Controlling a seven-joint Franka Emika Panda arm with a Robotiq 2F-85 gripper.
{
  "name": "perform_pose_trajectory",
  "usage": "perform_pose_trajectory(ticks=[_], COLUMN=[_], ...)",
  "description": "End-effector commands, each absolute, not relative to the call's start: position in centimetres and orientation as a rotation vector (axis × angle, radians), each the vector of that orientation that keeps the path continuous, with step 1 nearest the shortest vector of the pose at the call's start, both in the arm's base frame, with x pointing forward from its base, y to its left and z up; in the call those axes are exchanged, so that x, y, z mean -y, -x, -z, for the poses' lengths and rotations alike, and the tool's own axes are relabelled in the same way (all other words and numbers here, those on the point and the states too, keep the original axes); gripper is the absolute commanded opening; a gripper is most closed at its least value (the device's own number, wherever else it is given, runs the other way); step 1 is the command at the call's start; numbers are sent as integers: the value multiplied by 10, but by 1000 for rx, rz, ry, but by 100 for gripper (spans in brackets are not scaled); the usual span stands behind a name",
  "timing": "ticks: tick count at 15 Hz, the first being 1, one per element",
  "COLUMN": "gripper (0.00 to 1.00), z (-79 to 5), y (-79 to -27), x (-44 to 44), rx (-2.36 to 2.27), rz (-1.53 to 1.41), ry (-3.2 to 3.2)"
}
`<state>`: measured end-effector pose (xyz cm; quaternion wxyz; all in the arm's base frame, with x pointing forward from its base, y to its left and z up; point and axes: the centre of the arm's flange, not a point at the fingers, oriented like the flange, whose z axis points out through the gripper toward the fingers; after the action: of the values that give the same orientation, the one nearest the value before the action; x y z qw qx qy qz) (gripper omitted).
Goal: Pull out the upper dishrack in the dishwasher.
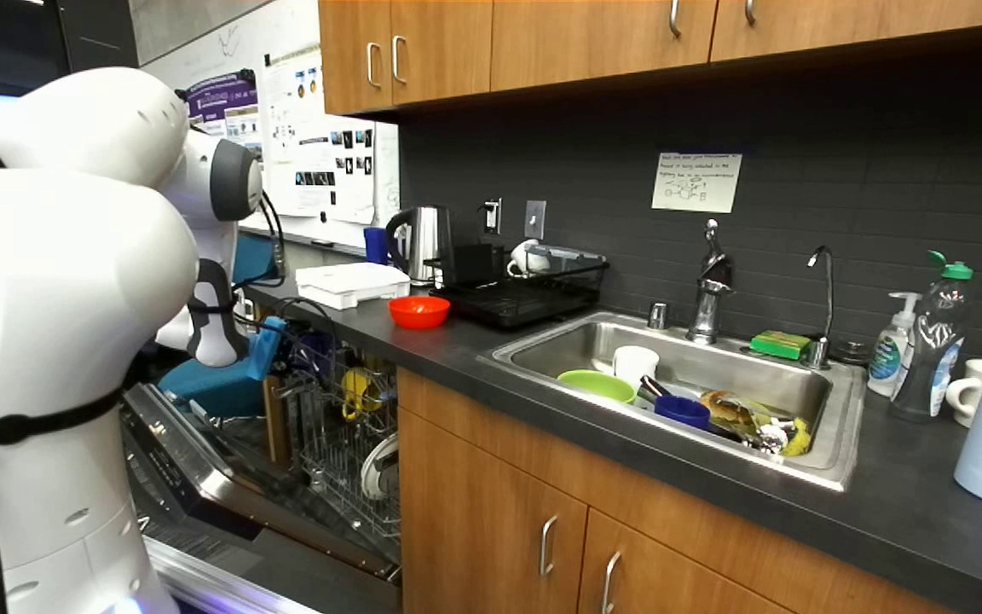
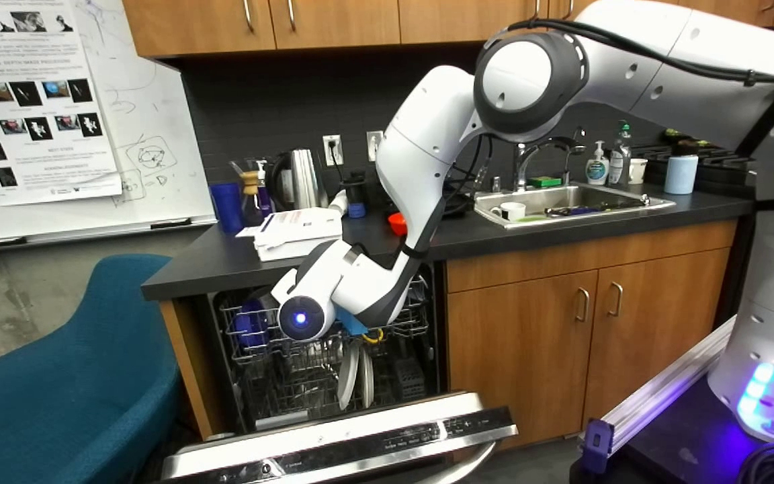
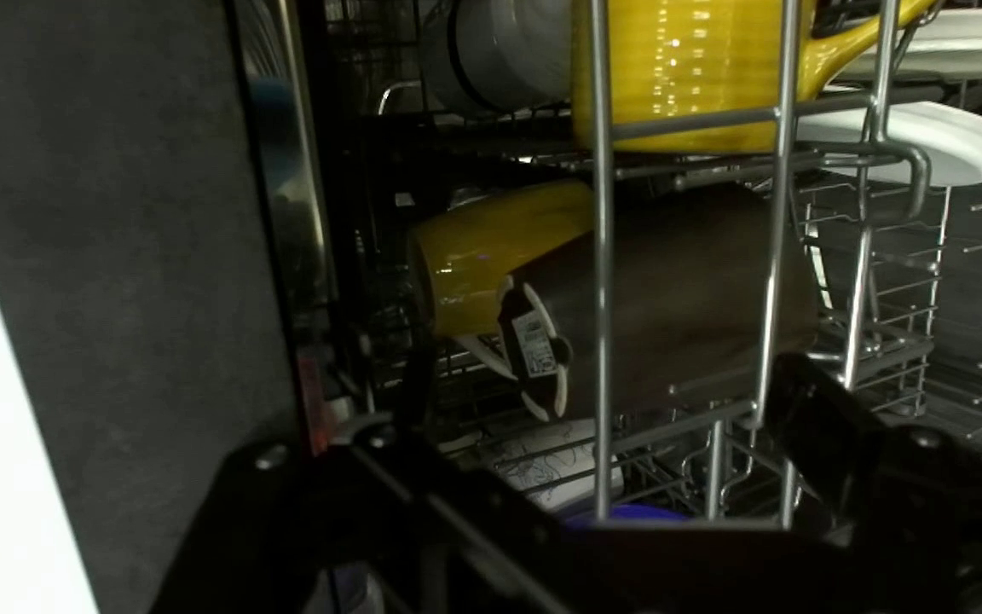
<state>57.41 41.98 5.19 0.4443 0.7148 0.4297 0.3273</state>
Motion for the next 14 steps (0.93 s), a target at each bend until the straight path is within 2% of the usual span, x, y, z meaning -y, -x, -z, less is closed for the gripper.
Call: perform_pose_trajectory(ticks=[1,6,9,14], gripper=[64,23,2,2], z=[-53,-51,-49,-50], y=[-585,-584,-581,-574], x=[-414,-411,-411,-405], rx=[-1089,-1097,-1104,-1105], rz=[-829,-843,-848,-852], ry=[-1741,-1735,-1737,-1740])
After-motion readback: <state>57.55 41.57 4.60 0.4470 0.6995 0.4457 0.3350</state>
